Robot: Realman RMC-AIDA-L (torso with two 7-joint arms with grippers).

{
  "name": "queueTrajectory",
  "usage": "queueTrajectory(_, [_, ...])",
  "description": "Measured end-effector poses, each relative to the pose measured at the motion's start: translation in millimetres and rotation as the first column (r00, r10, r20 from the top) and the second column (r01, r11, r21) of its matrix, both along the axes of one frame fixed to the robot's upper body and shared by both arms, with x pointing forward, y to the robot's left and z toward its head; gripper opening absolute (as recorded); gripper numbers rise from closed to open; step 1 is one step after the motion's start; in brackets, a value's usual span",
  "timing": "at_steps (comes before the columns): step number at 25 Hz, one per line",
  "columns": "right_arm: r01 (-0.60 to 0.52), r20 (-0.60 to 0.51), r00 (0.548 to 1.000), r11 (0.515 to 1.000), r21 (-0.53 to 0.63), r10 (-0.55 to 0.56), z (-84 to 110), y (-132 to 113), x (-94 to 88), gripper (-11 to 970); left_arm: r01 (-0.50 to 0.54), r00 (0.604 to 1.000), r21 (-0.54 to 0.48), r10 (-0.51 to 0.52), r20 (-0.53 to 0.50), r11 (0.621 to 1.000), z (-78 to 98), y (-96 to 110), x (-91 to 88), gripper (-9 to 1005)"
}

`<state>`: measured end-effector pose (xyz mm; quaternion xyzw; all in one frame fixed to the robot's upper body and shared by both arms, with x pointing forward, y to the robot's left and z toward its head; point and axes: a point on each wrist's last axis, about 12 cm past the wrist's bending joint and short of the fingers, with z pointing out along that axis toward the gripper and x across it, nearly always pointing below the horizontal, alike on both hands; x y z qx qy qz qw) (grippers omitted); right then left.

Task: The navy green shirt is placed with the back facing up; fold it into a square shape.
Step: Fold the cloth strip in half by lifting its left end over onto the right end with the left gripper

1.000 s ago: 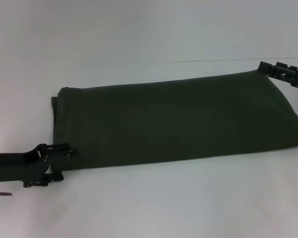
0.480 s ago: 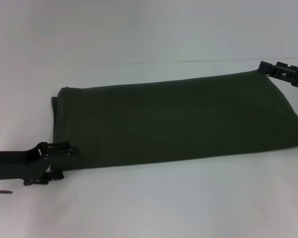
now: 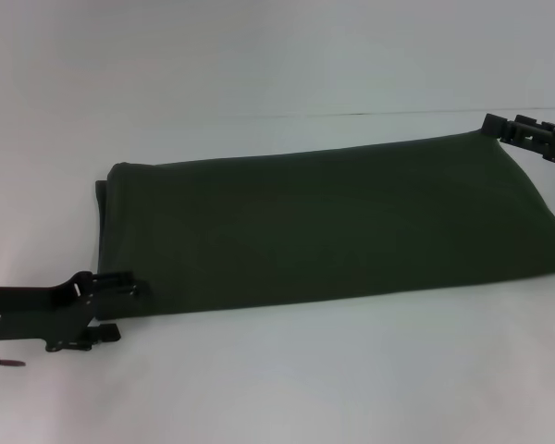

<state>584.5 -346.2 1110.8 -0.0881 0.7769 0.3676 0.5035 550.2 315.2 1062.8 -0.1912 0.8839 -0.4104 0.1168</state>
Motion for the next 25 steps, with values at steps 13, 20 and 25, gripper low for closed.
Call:
queueTrajectory(13, [0.005, -0.005, 1.0, 1.0, 0.008, -0.004, 0.2, -0.2, 0.2, 917, -0.011, 1.0, 0.012, 0.011, 0.007, 1.0, -0.1, 1.3, 2.0, 887])
queueTrajectory(20, [0.007, -0.001, 1.0, 1.0, 0.013, -0.007, 0.9, -0.3, 0.5, 917, -0.021, 1.0, 0.02, 0.021, 0.021, 1.0, 1.8, 2.3, 5.8, 888])
queueTrajectory(25, [0.008, 0.0, 1.0, 1.0, 0.015, -0.008, 1.0, -0.5, 0.3, 917, -0.017, 0.999, 0.016, 0.016, 0.035, 1.0, 4.4, 0.1, 9.4, 888])
